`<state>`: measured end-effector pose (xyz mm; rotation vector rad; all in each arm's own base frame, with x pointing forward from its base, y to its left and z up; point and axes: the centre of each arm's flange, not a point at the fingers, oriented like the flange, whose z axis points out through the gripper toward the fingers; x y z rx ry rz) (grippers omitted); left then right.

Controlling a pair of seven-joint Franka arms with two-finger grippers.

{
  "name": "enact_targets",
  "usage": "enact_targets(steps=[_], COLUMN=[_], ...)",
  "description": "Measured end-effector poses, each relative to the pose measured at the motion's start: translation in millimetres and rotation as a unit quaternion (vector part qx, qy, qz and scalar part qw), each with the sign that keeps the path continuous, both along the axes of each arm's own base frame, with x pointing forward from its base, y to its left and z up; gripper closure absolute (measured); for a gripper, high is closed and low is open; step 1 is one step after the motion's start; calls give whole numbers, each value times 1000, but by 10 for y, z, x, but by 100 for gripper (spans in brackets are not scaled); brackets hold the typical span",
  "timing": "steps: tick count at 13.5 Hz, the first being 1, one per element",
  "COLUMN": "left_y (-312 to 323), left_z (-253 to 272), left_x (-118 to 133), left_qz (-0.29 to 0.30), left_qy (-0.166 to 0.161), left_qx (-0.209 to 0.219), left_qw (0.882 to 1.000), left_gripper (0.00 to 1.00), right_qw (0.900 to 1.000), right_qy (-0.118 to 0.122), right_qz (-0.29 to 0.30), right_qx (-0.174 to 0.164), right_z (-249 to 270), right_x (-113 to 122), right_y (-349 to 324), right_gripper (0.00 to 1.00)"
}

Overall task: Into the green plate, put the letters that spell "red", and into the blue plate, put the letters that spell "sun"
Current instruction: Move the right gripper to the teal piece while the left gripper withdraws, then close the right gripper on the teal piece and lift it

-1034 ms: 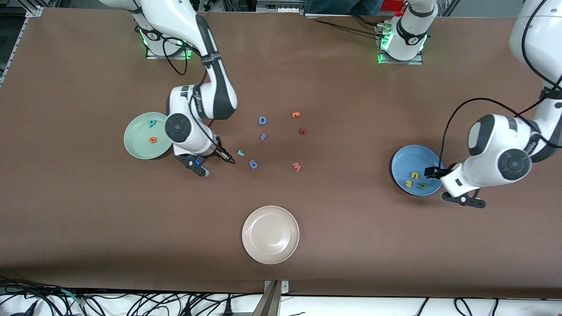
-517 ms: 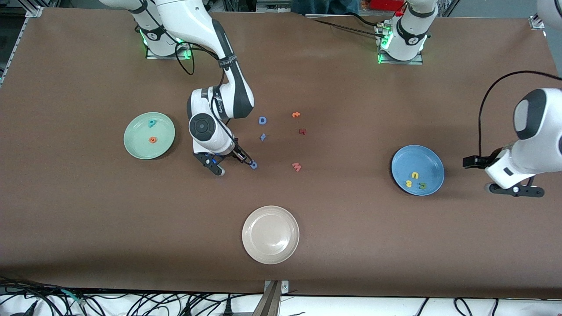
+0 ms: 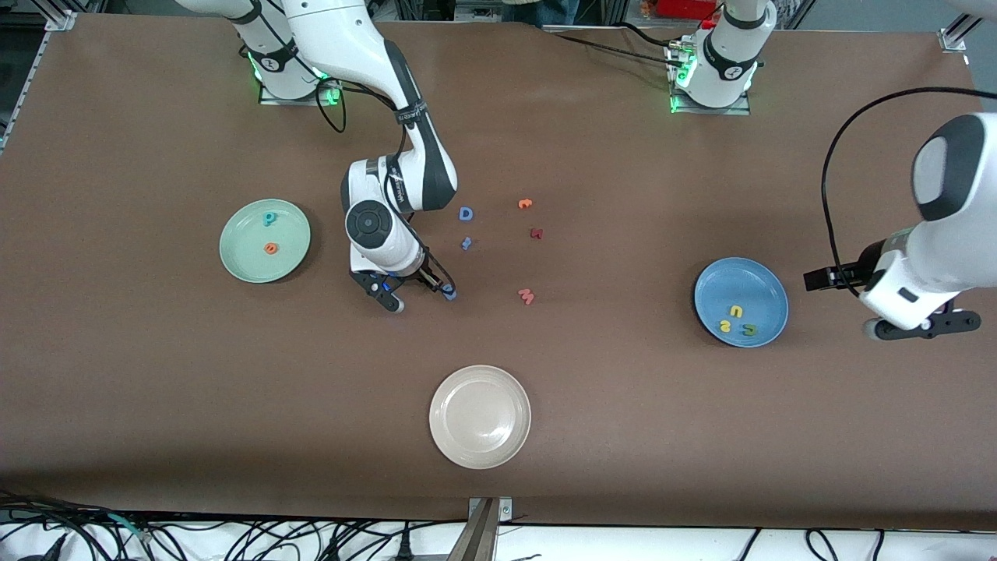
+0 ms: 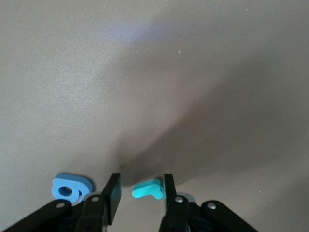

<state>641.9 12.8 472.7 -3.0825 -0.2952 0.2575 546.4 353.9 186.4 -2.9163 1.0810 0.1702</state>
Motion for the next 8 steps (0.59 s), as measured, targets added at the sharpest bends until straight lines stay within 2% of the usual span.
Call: enact_targets(steps=[1, 4, 8], left_y=[70, 89, -73], left_z=[153, 487, 635], left_x=[-38, -169, -460], left_qz=[17, 30, 12], left_qy=[-12, -35, -36], left_qx=[-14, -13, -11], left_qw=[1000, 999, 999], left_gripper=[0, 0, 0], right_qw=[1000, 1000, 1000], right_qy=[0, 0, 1], right_qz=[0, 0, 0], right_qx=[0, 0, 0], right_z=[0, 0, -8], right_x=[1, 1, -7], right_y=[-1, -2, 9], right_gripper=[58, 58, 58])
